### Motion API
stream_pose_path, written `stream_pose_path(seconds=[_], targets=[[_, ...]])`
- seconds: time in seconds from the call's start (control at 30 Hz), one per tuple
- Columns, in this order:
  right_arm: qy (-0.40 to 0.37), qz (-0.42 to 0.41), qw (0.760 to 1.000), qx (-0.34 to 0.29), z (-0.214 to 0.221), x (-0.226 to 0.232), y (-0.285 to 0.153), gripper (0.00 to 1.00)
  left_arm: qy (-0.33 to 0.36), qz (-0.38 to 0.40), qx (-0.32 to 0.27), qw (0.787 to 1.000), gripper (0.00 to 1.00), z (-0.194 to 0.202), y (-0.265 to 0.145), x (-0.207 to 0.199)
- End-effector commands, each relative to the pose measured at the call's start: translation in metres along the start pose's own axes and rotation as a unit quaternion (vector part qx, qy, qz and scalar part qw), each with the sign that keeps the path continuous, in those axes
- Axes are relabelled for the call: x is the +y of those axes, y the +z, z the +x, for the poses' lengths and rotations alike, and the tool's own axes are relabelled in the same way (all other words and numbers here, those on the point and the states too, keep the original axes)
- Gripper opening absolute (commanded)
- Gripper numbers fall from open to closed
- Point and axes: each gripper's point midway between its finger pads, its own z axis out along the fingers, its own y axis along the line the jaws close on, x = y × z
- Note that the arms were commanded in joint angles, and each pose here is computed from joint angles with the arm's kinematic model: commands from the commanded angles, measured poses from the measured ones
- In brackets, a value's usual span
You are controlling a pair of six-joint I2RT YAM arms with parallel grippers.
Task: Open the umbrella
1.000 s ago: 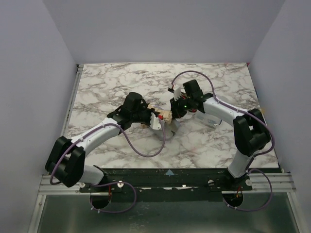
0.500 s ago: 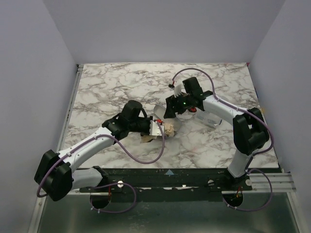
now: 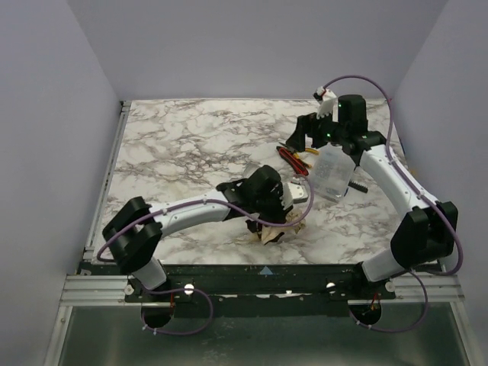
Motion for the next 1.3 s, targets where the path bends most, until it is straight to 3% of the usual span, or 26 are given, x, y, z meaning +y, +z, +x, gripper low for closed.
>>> stream_pose_path(seconds=[0.0, 0.17, 0.43, 0.57, 0.67, 0.73, 0.87, 0.97, 1.07, 1.27], targets=[[-0.008, 0.067, 0.997, -0.039, -0.020, -0.016, -0.032, 1.00, -0.139, -0.103, 0.004, 0.985, 0.00, -0.022, 0.020, 0.042], [-0.006, 0.111, 0.992, -0.054, -0.022, -0.022, -0.056, 1.00, -0.179, -0.160, 0.050, 0.970, 0.00, 0.011, 0.022, 0.086], [0.022, 0.094, 0.994, -0.048, -0.016, -0.016, -0.069, 1.00, -0.200, -0.275, 0.090, 0.936, 0.00, 0.068, -0.042, 0.198], [0.045, 0.089, 0.994, -0.043, -0.007, -0.014, -0.067, 1.00, -0.266, -0.294, 0.078, 0.915, 0.00, 0.070, -0.073, 0.252], [0.024, 0.066, 0.997, -0.036, -0.003, -0.005, -0.070, 1.00, -0.269, -0.278, 0.051, 0.921, 0.00, 0.051, -0.084, 0.277], [0.002, 0.039, 0.999, -0.030, 0.001, 0.005, -0.073, 1.00, -0.243, -0.236, 0.027, 0.940, 0.00, 0.031, -0.087, 0.272], [-0.089, -0.023, 0.995, -0.026, 0.013, 0.027, -0.084, 1.00, -0.219, -0.077, -0.034, 0.972, 0.00, -0.019, -0.090, 0.214], [-0.194, -0.080, 0.976, -0.055, 0.025, 0.054, -0.103, 1.00, -0.244, 0.008, -0.059, 0.968, 0.00, -0.046, -0.099, 0.172], [-0.271, -0.078, 0.957, -0.062, 0.038, 0.068, -0.113, 1.00, -0.262, 0.059, -0.073, 0.961, 0.00, -0.064, -0.104, 0.139], [-0.297, -0.074, 0.948, -0.083, 0.039, 0.075, -0.120, 1.00, -0.294, 0.095, -0.082, 0.948, 0.00, -0.060, -0.103, 0.105]])
